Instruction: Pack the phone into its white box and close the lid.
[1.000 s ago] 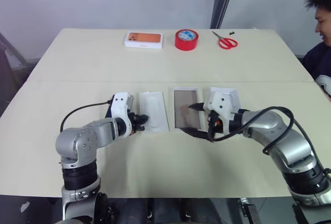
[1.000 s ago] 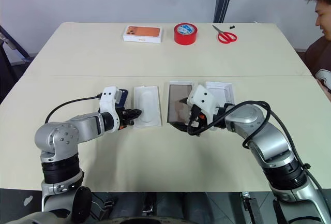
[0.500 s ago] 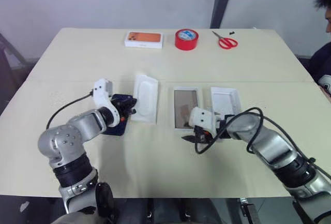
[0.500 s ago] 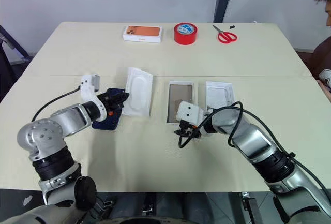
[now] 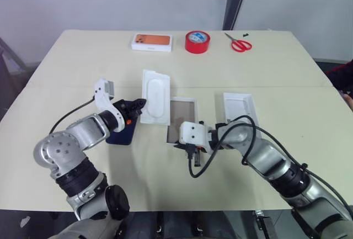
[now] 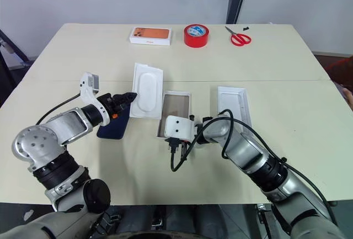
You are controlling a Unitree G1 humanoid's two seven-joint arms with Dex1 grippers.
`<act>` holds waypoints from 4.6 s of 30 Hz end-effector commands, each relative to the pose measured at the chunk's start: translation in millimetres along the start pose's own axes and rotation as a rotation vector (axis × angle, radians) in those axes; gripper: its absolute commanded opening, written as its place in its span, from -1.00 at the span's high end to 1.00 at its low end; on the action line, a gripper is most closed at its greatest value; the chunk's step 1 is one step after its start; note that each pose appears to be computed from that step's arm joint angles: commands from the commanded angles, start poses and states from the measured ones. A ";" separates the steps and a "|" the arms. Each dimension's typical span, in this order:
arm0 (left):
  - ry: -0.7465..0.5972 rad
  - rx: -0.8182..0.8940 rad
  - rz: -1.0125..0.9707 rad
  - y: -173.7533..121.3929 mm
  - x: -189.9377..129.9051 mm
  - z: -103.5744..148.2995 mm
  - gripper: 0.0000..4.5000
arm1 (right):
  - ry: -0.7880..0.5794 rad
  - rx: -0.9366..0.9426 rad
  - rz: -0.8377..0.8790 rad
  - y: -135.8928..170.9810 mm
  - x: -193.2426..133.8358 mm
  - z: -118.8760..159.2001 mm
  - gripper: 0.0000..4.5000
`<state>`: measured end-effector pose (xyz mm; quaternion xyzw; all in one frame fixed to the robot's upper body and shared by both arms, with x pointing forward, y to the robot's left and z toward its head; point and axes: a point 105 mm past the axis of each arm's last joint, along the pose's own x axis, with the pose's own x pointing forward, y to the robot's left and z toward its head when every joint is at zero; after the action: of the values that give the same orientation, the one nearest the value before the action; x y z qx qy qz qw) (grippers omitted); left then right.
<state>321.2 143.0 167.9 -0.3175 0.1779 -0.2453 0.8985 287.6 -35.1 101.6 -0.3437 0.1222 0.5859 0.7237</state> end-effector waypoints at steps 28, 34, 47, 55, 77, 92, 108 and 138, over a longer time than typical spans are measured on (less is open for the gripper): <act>0.214 -0.084 -0.034 -30.3 29.4 -65.4 1.00 | -0.022 0.006 -0.165 -31.8 -69.2 -2.4 -0.49; 0.215 -0.079 -0.050 -31.7 27.5 -63.8 0.15 | -0.024 0.008 -0.184 -35.3 -68.8 -2.2 -0.51; 0.113 0.028 -0.085 -27.7 4.8 -24.2 -0.53 | -0.088 0.137 -0.285 -60.5 -66.1 9.6 -0.15; 0.023 0.405 0.021 -4.8 -31.1 8.2 -0.53 | -0.037 0.274 -0.392 -80.3 -14.2 4.0 0.98; 0.115 0.652 -0.107 6.4 -79.0 -36.4 -0.53 | 0.042 0.113 -0.579 -112.1 19.5 -6.7 0.98; 0.059 0.271 0.371 88.3 -67.1 30.2 -0.99 | -0.111 0.120 -0.244 -48.2 61.4 76.0 1.00; 0.357 0.063 0.231 74.2 -44.3 -28.3 -0.99 | -0.023 0.081 -0.120 -25.1 96.3 86.9 1.00; 0.110 -0.224 0.127 67.1 -47.2 -4.8 -0.20 | -0.039 0.050 -0.176 -36.3 58.0 81.2 1.00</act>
<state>302.3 206.9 118.4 -0.3757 0.2999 -0.1824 0.8577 323.9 56.6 123.6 -0.3368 0.1186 0.5170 0.7779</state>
